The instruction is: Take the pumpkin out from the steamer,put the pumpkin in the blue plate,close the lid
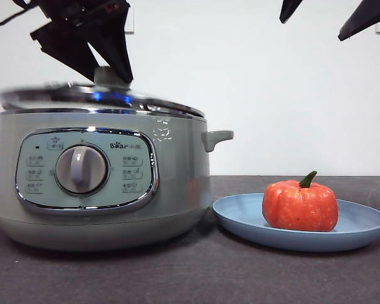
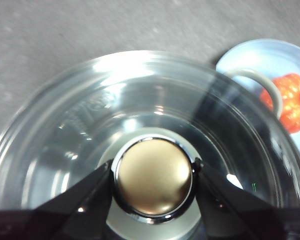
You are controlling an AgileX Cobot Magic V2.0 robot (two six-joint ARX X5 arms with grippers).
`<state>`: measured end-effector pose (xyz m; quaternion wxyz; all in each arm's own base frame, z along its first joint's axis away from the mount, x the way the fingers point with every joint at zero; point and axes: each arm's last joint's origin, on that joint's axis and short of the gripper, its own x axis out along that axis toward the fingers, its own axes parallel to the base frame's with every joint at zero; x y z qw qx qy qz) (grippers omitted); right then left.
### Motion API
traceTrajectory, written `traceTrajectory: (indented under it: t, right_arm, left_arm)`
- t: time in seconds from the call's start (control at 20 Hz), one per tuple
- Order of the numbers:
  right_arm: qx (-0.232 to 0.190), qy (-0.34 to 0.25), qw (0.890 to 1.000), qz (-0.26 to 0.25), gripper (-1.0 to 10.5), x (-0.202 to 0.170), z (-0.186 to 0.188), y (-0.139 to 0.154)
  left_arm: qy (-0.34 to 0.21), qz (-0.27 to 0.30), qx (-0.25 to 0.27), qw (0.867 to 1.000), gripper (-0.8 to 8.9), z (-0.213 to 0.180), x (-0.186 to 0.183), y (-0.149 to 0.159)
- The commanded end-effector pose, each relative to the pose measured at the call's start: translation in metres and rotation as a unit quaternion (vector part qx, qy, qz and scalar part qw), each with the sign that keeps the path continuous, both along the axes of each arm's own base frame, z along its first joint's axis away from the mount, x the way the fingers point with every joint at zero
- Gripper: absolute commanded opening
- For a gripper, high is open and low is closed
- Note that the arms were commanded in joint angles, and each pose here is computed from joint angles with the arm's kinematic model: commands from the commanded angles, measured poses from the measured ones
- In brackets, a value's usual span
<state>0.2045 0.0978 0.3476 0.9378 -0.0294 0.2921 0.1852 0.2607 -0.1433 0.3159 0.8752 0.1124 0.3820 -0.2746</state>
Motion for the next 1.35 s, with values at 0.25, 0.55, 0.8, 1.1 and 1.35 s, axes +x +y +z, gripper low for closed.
traceTrajectory:
  t: [0.25,0.55,0.8,1.1,1.35]
  right_arm:
    - [0.002,0.003,1.0,-0.003,5.0,0.0,-0.002,0.0]
    - [0.002,0.003,1.0,-0.003,5.0,0.0,-0.002,0.0]
    - [0.0,0.009,1.0,-0.002,5.0,-0.001,-0.003,0.0]
    - [-0.001,0.009,1.0,-0.001,5.0,-0.016,0.004,-0.008]
    - [-0.011,0.007,1.0,0.006,1.0,-0.037,0.011,-0.018]
  left_arm:
    - [-0.005,-0.005,0.001,1.0,-0.08,0.0,0.004,-0.004]
    - [-0.004,-0.002,0.001,1.0,5.09,0.0,0.004,-0.003]
    - [-0.015,-0.002,-0.004,1.0,5.06,0.006,0.001,-0.002]
    - [-0.028,-0.001,-0.013,1.0,4.98,0.032,-0.03,0.015]
    - [-0.054,-0.006,-0.021,0.998,-0.3,0.059,-0.072,0.038]
